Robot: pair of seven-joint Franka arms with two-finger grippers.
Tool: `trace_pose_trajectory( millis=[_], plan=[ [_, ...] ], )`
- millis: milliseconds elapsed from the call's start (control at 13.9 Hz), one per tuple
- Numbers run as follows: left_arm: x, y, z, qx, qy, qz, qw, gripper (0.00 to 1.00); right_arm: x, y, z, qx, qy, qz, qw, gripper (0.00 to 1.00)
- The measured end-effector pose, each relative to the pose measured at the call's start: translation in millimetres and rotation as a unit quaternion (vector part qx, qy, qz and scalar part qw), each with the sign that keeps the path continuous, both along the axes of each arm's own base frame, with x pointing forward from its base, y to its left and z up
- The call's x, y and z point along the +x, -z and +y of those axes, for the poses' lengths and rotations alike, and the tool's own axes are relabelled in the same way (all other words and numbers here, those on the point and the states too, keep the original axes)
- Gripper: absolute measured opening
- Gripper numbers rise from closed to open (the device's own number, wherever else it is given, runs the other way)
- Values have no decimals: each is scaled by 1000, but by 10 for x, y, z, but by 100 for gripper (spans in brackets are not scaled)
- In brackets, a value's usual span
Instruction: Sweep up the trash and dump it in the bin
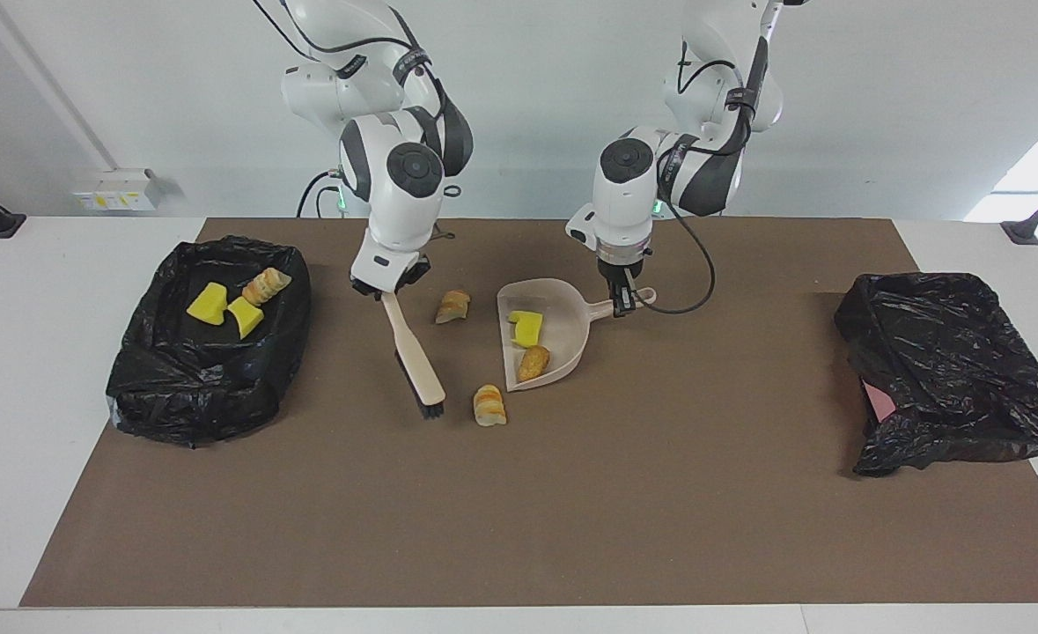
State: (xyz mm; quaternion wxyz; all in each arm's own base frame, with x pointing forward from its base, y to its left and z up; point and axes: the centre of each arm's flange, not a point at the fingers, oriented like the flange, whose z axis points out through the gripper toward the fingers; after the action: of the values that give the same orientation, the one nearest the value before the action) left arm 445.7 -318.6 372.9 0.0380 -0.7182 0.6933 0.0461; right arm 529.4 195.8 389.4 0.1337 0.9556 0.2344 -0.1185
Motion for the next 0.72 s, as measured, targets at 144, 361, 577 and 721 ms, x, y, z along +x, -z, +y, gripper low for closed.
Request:
trace_pose_trajectory(
  millis=[144, 361, 577, 721],
  plan=[
    [-55, 26, -43, 2, 1, 2, 1000, 31, 108, 289, 342, 3, -31, 17, 999, 28],
    [-65, 45, -34, 4, -27, 0, 1000, 31, 56, 501, 532, -2, -47, 40, 998, 28],
    [-75, 64, -26, 6, -63, -3, 998, 31, -88, 460, 487, -2, -27, 91, 996, 28],
    [-76, 70, -21, 6, -70, -3, 998, 31, -241, 341, 518, 11, -11, 117, 993, 28]
  ],
)
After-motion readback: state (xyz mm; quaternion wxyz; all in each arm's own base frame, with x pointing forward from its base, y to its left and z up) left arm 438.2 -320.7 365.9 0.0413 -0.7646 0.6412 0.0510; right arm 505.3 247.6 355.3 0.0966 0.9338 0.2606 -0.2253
